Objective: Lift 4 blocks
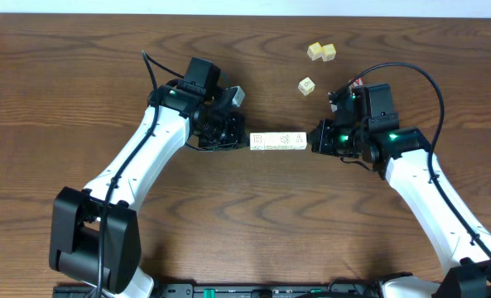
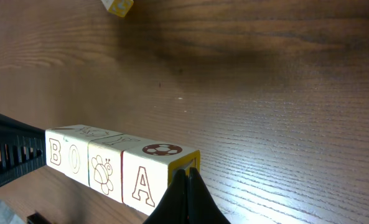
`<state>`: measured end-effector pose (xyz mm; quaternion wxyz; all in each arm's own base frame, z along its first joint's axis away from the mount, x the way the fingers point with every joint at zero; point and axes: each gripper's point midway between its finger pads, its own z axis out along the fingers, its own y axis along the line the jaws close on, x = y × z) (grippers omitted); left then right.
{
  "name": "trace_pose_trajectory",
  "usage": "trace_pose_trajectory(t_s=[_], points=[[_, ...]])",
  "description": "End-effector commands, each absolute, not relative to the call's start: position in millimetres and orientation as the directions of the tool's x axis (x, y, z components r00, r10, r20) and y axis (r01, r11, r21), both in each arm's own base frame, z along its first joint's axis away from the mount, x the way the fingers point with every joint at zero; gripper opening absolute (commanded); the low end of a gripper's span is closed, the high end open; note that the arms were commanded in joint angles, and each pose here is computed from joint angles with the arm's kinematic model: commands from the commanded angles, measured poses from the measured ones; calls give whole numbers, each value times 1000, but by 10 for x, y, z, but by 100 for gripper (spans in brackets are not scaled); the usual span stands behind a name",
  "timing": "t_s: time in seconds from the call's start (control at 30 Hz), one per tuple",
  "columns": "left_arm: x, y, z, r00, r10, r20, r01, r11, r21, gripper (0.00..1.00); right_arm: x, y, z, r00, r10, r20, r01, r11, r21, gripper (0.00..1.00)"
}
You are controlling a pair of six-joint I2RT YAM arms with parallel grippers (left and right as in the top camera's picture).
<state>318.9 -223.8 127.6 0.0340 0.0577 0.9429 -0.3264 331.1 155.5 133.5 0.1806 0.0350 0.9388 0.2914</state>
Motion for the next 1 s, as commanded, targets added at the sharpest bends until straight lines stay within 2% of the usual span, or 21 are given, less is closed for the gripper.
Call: trace_pose_trajectory(t_s=[0.0,0.97], points=[[3092,-2383,1334,-989,120,-88,148,739,-658,7,3238,1780,1555,-938,136,-318,-104,766,634,1],[3092,-2383,1334,-989,121,-88,149,738,-658,7,3219,1756,1526,-942,138,-307,-90,775,625,1]])
